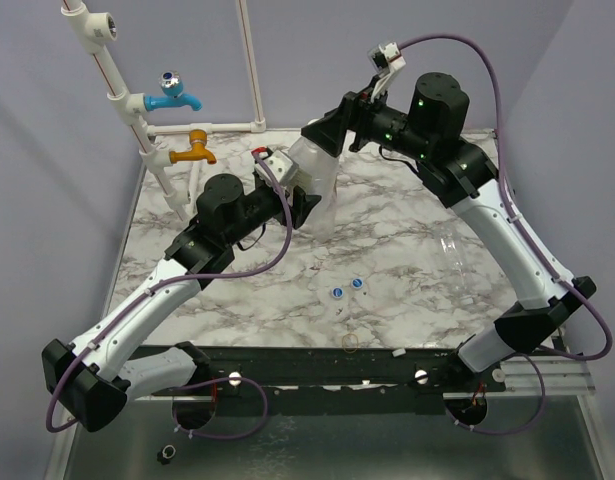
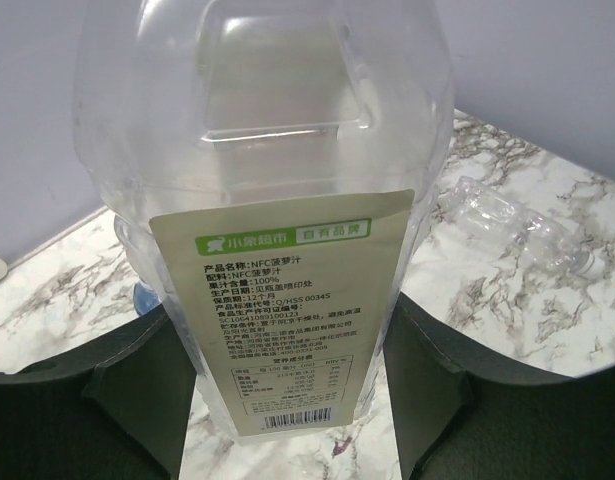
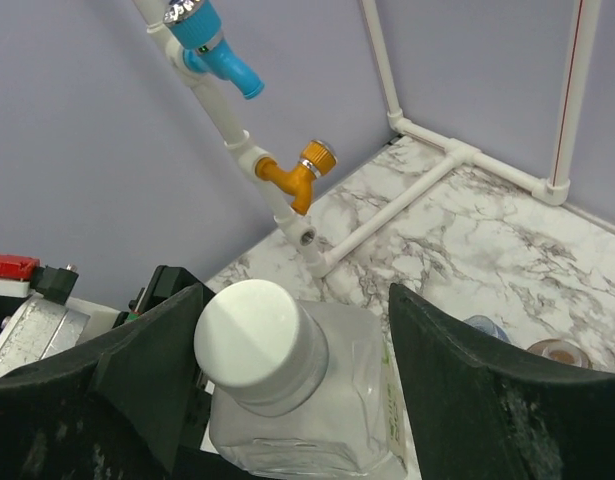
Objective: Unscrew the bottle caps
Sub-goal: Unscrew the bottle cap from the plastic bottle.
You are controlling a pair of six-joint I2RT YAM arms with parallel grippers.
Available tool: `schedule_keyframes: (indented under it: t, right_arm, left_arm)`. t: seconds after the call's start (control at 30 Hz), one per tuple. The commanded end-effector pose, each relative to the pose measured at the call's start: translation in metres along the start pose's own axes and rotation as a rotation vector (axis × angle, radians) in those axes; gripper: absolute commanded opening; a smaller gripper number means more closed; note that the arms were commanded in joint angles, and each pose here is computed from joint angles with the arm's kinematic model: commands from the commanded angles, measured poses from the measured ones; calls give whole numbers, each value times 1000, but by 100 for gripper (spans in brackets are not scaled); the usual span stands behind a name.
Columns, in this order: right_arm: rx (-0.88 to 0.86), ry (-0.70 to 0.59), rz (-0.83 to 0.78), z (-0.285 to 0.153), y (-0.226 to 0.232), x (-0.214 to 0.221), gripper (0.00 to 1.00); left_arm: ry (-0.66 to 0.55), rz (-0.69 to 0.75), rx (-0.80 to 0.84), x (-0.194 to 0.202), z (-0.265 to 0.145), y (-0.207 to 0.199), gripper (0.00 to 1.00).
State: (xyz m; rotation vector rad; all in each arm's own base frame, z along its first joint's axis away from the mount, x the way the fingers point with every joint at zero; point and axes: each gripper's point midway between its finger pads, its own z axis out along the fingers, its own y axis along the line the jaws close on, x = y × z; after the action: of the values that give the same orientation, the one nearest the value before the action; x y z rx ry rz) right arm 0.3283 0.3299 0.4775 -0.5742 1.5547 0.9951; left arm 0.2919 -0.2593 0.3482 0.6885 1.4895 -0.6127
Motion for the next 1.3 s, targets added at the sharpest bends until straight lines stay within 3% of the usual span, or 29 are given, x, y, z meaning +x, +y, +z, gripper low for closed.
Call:
schedule_keyframes:
  t: [0.0, 0.13, 0.3, 0.4, 0.6, 0.9, 1.13, 1.17, 1.2, 1.23, 1.27]
  right_arm:
    - [-42, 5, 9, 1, 10, 0, 74]
    - [-64, 14, 11, 4, 13, 4, 58]
    - [-91, 16, -7, 1, 18, 6, 25]
    - [-118, 0, -39, -6, 24, 2, 11]
    - [-304, -5, -152, -33, 61, -2, 0]
    - [-777, 92, -247, -102, 133, 26, 1]
    - [-781, 99, -250, -113, 136, 30, 3]
    - [-751, 95, -252, -111, 133, 29, 8]
    - [-711, 85, -254, -108, 129, 26, 20]
    - [-641, 69, -254, -102, 121, 22, 40]
    - [-563, 49, -253, -96, 112, 16, 48]
  left_arm:
    - [-7, 14, -30, -1, 0, 5, 0]
    - [-5, 6, -25, 0, 2, 4, 0]
    - [-11, -10, -10, -1, 2, 0, 0]
    - [-17, -30, 38, -4, 1, -9, 0]
    - [-46, -97, 277, -18, -10, -53, 0]
    - [-6, -159, 743, -21, -55, -126, 0]
    - [-7, -153, 739, -22, -54, -125, 0]
    - [-11, -148, 728, -22, -52, -124, 0]
    - [-14, -143, 713, -23, -51, -121, 0]
    - [-18, -136, 694, -23, -48, -119, 0]
    - [-21, -127, 672, -23, -45, -115, 0]
